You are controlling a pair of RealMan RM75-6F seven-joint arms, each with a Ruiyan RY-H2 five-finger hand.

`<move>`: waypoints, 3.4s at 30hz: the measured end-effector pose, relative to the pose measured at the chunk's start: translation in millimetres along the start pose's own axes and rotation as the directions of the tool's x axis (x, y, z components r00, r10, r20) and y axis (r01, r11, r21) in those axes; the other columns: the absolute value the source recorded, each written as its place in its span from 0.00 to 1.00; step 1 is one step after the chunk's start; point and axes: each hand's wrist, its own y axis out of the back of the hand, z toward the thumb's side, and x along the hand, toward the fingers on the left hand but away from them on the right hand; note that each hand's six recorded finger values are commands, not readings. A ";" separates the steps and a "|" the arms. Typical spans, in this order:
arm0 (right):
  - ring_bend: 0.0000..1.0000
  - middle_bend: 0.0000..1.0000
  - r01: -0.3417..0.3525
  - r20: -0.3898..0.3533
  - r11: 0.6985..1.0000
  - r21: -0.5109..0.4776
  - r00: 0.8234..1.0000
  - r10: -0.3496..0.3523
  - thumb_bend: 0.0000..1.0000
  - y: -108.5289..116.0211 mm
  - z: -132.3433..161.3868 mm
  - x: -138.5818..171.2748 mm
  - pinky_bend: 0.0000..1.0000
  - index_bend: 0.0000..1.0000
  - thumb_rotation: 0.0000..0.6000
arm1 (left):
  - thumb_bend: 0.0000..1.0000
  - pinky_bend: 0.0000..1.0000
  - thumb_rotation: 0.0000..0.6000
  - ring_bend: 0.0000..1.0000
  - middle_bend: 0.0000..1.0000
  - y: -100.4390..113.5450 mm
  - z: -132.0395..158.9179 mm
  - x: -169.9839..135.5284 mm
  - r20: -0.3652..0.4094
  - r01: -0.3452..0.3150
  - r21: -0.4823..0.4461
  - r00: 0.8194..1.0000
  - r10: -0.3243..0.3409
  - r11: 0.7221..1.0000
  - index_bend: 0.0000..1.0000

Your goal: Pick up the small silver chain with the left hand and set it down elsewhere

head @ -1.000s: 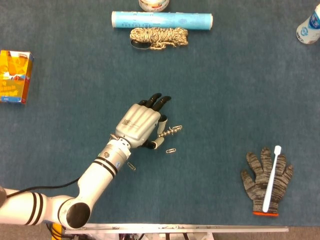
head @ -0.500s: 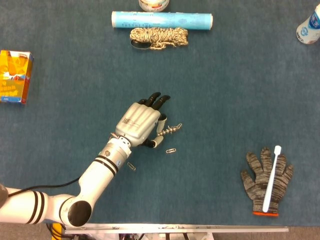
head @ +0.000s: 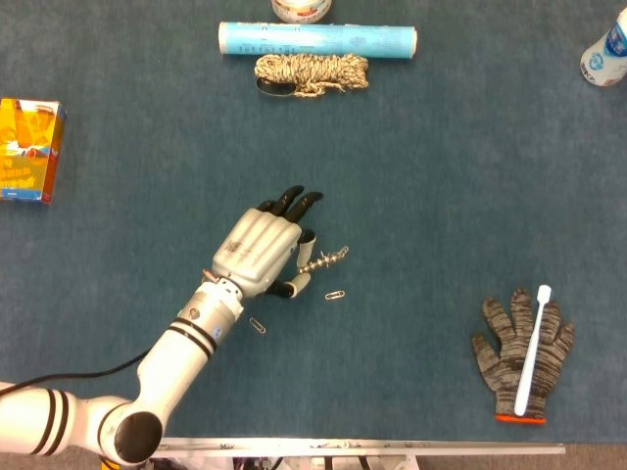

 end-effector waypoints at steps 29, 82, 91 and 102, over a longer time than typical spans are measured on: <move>0.20 0.29 -0.021 -0.018 1.000 -0.013 1.000 0.021 0.00 -2.8 7.1 0.0 0.32 0.24 1.00 | 0.33 0.23 1.00 0.01 0.10 -20.2 5.6 -28.1 0.079 0.060 0.029 0.995 -0.062 0.998 0.66; 0.20 0.29 -0.048 -0.034 0.998 -0.044 0.998 0.046 0.00 -9.5 12.1 -3.4 0.32 0.24 1.00 | 0.33 0.23 1.00 0.01 0.10 -22.8 -24.5 -54.4 0.016 0.054 0.045 0.998 -0.055 0.998 0.66; 0.20 0.29 -0.054 -0.032 0.998 -0.044 0.998 0.053 0.00 -10.4 12.8 -3.8 0.32 0.24 1.00 | 0.33 0.23 1.00 0.01 0.10 -21.5 -33.4 -68.5 0.012 0.055 0.019 0.998 -0.055 0.998 0.67; 0.20 0.29 -0.058 -0.032 0.997 -0.044 0.998 0.057 0.00 -11.5 13.4 -3.4 0.32 0.24 1.00 | 0.33 0.24 1.00 0.01 0.10 -25.3 -44.2 -79.4 0.006 0.075 0.010 0.997 -0.075 0.997 0.67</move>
